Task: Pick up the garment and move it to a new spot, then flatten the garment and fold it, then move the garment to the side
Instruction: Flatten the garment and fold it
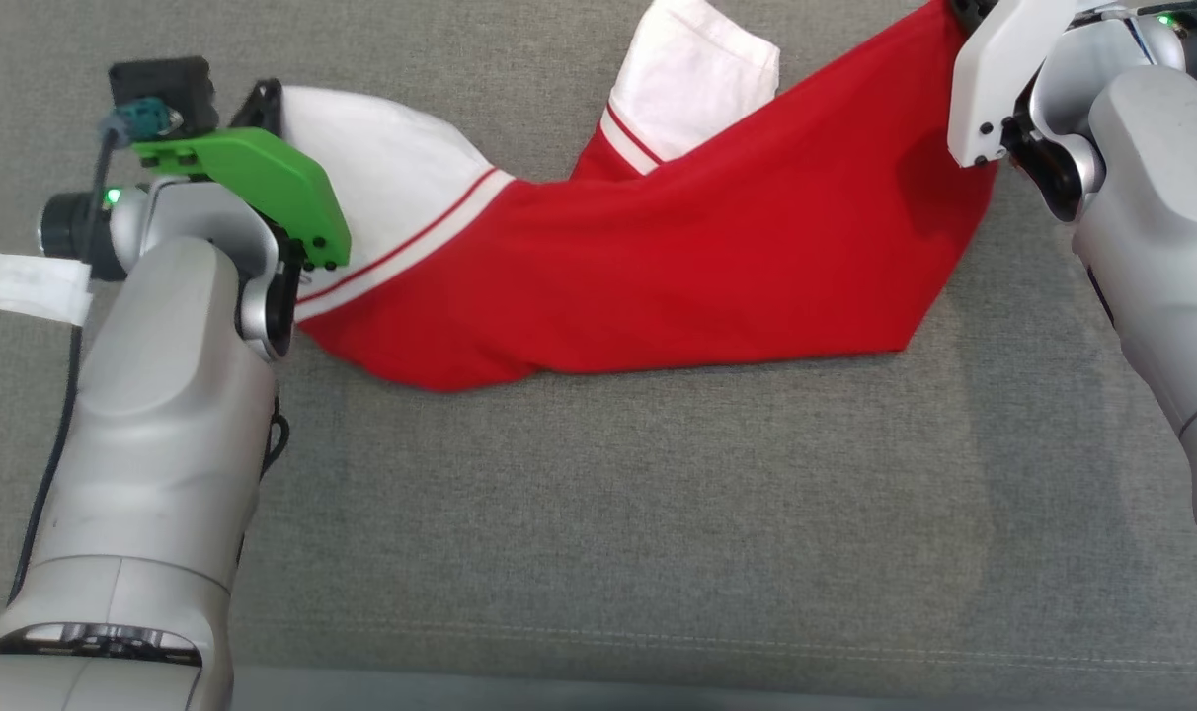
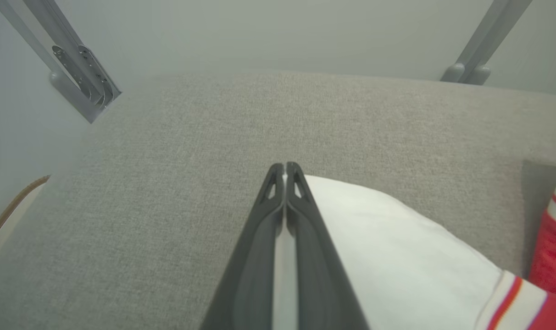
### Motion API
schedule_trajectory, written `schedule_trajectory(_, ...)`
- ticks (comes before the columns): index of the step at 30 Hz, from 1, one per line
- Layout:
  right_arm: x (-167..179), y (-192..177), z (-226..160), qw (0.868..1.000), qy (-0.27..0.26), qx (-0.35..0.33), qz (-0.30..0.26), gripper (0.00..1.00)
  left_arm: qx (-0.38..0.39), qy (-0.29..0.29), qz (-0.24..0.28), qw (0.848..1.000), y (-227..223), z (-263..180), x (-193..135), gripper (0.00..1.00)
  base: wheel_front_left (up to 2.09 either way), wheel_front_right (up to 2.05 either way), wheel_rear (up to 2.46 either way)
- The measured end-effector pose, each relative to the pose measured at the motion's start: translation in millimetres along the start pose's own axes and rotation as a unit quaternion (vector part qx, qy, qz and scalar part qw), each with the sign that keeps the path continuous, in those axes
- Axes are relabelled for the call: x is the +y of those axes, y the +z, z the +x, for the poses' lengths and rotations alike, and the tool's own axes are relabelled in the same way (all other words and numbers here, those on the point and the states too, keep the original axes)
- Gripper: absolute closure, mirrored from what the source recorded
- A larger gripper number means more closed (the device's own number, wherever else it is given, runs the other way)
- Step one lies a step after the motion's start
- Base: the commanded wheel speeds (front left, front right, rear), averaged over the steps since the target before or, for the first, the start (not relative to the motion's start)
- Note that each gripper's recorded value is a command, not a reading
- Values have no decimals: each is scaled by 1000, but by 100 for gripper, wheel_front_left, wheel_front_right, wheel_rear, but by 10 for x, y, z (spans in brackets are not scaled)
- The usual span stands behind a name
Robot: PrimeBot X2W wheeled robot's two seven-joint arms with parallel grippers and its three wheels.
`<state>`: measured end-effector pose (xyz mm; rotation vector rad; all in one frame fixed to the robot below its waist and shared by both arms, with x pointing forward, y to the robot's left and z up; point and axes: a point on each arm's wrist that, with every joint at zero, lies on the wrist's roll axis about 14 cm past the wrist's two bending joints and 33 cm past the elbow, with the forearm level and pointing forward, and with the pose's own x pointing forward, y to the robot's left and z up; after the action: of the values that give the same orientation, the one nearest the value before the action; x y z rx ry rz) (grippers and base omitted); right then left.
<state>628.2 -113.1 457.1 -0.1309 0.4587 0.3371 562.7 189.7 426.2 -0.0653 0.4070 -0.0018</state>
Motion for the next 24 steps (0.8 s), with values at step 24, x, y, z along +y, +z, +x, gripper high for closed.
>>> schedule_trajectory(24, -558, 2175, -563, 937, -78, -326, -100, 100, -440, -167, 8, 882, 3342, -172, -899, 100, 0, 0, 0)
